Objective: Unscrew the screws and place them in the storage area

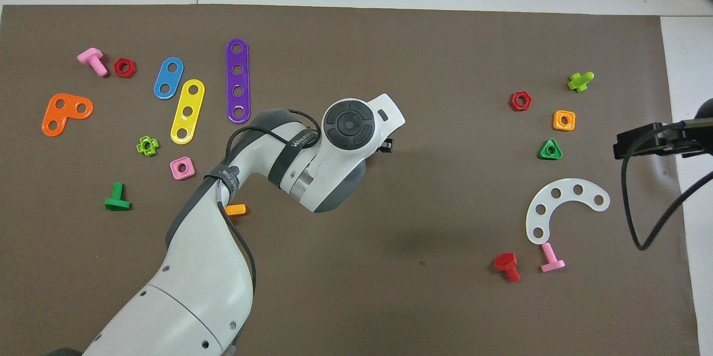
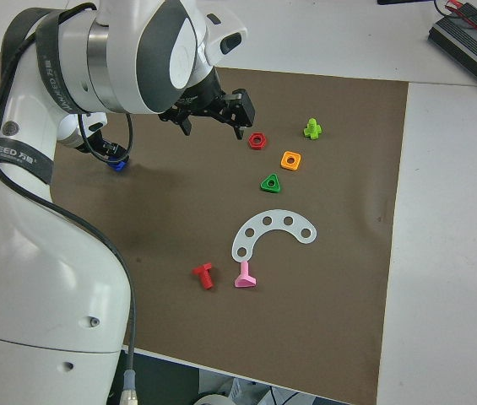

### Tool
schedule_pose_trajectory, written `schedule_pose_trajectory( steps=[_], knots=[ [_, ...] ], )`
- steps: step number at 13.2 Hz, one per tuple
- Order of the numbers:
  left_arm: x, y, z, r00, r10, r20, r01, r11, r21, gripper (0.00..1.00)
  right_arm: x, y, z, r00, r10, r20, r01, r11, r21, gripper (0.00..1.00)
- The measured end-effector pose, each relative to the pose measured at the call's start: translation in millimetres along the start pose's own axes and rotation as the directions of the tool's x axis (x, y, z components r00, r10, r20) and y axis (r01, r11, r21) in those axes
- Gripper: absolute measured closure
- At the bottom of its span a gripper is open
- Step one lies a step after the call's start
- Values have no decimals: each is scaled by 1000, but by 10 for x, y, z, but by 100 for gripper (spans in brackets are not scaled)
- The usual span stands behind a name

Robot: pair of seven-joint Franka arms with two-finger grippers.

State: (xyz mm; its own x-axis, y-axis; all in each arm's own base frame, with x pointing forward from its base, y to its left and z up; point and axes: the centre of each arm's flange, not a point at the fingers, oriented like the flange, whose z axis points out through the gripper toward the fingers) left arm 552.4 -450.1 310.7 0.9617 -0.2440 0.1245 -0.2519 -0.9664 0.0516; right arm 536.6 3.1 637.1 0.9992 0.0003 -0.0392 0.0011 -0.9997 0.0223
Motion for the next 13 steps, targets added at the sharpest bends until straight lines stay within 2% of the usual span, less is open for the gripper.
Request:
schedule_pose_trajectory(
  steps=[10,11,13],
  knots=[
    [-27,-6,64,1000,2,18,-2,1000,9,43,0,0,0,1000,0,0,0,1000,0,0],
    [-24,-6,54,1000,2,16,-2,1000,9,48,0,0,0,1000,0,0,0,1000,0,0],
    [-16,1,18,1000,3,17,-3,1000,10,51,0,0,0,1000,0,0,0,1000,0,0]
  ],
)
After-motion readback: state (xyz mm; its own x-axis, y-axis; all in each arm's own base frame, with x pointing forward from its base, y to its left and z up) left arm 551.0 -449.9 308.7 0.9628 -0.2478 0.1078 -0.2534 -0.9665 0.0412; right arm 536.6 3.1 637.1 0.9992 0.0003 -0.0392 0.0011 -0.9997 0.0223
